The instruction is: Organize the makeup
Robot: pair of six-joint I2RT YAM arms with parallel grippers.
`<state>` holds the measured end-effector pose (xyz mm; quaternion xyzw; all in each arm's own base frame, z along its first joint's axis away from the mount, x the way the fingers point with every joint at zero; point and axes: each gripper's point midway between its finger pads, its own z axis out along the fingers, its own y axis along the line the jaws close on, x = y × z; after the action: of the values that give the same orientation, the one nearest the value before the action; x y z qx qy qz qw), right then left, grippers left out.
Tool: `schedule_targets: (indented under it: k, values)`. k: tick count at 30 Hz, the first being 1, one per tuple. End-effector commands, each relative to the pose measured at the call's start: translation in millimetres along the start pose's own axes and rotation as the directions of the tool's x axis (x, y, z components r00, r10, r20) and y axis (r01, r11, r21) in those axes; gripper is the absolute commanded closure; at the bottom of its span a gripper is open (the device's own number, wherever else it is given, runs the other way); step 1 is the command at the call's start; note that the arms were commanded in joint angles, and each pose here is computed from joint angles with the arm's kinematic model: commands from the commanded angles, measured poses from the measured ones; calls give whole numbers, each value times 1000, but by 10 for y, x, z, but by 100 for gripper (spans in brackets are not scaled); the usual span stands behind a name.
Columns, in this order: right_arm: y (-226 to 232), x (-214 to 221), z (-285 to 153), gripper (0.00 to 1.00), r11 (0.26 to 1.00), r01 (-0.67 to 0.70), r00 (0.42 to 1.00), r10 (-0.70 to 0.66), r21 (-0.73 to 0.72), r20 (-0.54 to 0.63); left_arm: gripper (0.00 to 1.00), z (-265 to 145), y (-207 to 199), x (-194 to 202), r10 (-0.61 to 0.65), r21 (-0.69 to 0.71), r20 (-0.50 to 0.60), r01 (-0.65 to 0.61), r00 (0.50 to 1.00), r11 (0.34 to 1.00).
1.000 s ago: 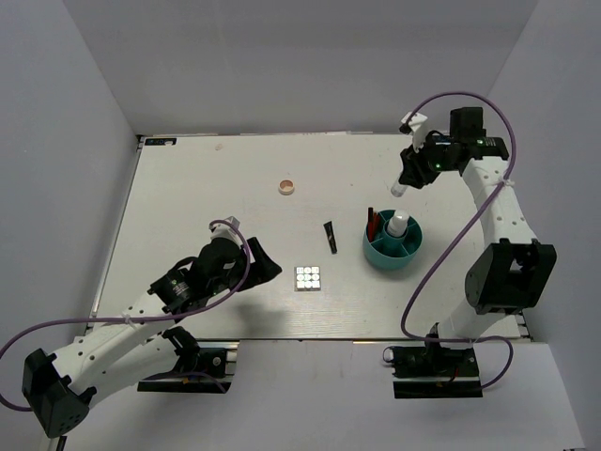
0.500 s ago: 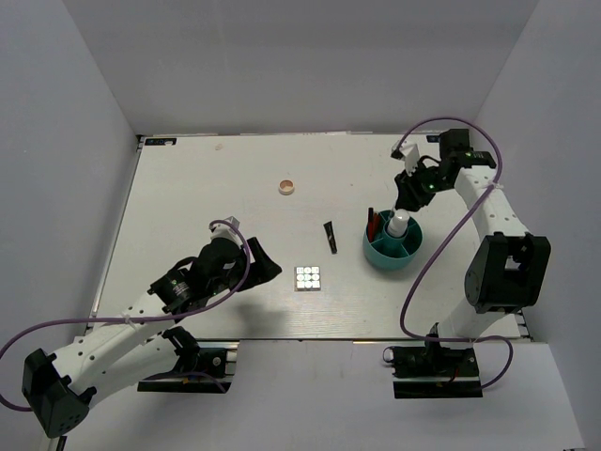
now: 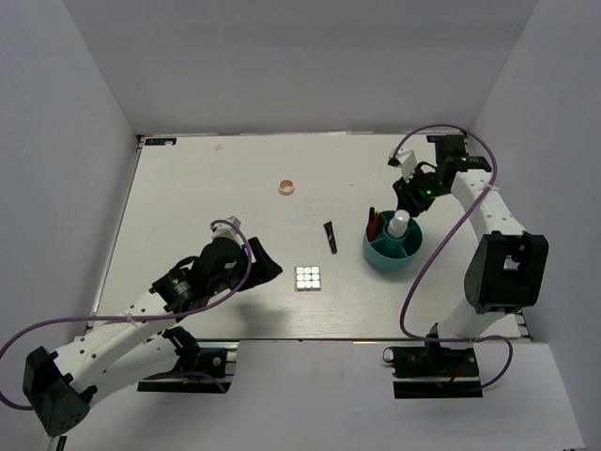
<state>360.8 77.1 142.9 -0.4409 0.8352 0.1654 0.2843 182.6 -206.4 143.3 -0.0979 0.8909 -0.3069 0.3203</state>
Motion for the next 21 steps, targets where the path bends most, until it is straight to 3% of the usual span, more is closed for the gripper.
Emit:
schedule_targets:
  k: [1, 3, 6, 13, 21]
  values:
    - [100, -89, -74, 69, 1000, 18, 1000, -18, -2, 23, 14, -5, -50, -3, 5, 24, -1, -5, 1000, 1000]
    - [101, -106, -83, 54, 1000, 14, 1000, -14, -1, 28, 14, -4, -56, -7, 8, 25, 0, -8, 1000, 1000]
    - [68, -164, -133, 41, 1000, 16, 999, -17, 16, 42, 14, -1, -60, -10, 6, 26, 1, -6, 1000, 1000]
    - [-13, -304, -235, 40, 998, 11, 997, -16, 60, 80, 14, 3, -74, -12, 6, 29, -1, -6, 1000, 1000]
    - [-338, -1057, -752, 51, 956, 67, 953, -146, 285, 265, 14, 6, -66, 0, 8, 28, -5, -8, 1000, 1000]
